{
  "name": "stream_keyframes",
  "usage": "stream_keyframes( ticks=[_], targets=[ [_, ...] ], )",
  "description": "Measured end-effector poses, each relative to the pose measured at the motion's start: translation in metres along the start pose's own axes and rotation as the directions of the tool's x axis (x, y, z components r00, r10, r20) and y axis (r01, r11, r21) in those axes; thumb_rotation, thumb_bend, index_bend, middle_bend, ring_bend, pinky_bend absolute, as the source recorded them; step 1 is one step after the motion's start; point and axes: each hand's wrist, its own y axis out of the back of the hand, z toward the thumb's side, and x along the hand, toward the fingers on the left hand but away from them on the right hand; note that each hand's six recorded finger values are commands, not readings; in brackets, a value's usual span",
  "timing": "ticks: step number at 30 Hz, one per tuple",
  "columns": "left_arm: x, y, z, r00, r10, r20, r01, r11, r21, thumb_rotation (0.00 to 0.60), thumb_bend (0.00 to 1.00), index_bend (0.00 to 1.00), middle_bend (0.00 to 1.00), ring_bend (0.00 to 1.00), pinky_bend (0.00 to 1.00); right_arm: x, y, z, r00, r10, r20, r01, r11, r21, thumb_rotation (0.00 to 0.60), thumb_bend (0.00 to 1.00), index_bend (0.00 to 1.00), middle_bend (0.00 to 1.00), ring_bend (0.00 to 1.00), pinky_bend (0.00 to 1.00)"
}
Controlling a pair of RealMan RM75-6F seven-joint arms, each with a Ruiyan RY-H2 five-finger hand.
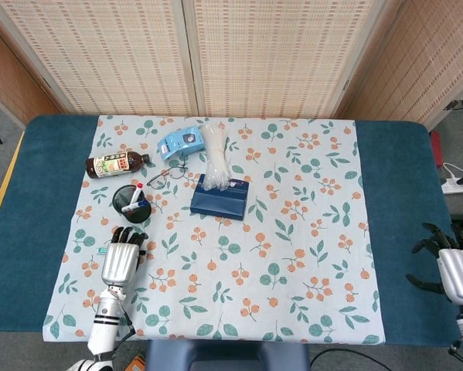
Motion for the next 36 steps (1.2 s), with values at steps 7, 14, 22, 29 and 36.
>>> stream_keyframes(
  ticks=[7, 14, 22, 29, 36],
  targets=[
    [0.004, -0.012, -0.012, 0.999, -0.047, -0.028, 0.047, 0.999, 0.004, 0.600, 0.30, 0.36, 0.37, 0.20, 0.19, 0.000, -0.001, 0.000, 1.000, 0.000, 0.003, 0.000, 1.000, 0.002, 0.600, 0.00, 0.48, 0.14, 0.25, 0.04],
    [0.004, -0.019, -0.020, 0.997, -0.062, -0.046, 0.063, 0.998, 0.005, 0.600, 0.30, 0.41, 0.43, 0.22, 0.19, -0.001, -0.002, 0.001, 1.000, 0.006, 0.001, -0.006, 1.000, 0.004, 0.600, 0.00, 0.48, 0.14, 0.26, 0.04],
    [0.005, -0.020, -0.024, 0.997, -0.041, -0.064, 0.043, 0.999, 0.028, 0.600, 0.30, 0.60, 0.66, 0.30, 0.21, -0.001, 0.000, -0.002, 1.000, 0.000, 0.008, 0.000, 1.000, 0.000, 0.600, 0.00, 0.49, 0.15, 0.28, 0.04],
    [0.003, -0.019, -0.028, 0.997, -0.019, -0.078, 0.021, 1.000, 0.022, 0.600, 0.30, 0.60, 0.68, 0.31, 0.21, -0.001, 0.000, -0.001, 1.000, -0.003, 0.003, 0.003, 1.000, 0.001, 0.600, 0.00, 0.50, 0.15, 0.29, 0.04],
    [-0.004, 0.009, -0.041, 0.995, 0.064, -0.081, -0.062, 0.998, 0.030, 0.600, 0.30, 0.60, 0.68, 0.31, 0.22, -0.001, 0.002, -0.001, 1.000, -0.016, 0.003, 0.016, 1.000, -0.008, 0.600, 0.00, 0.51, 0.15, 0.29, 0.04]
  ],
)
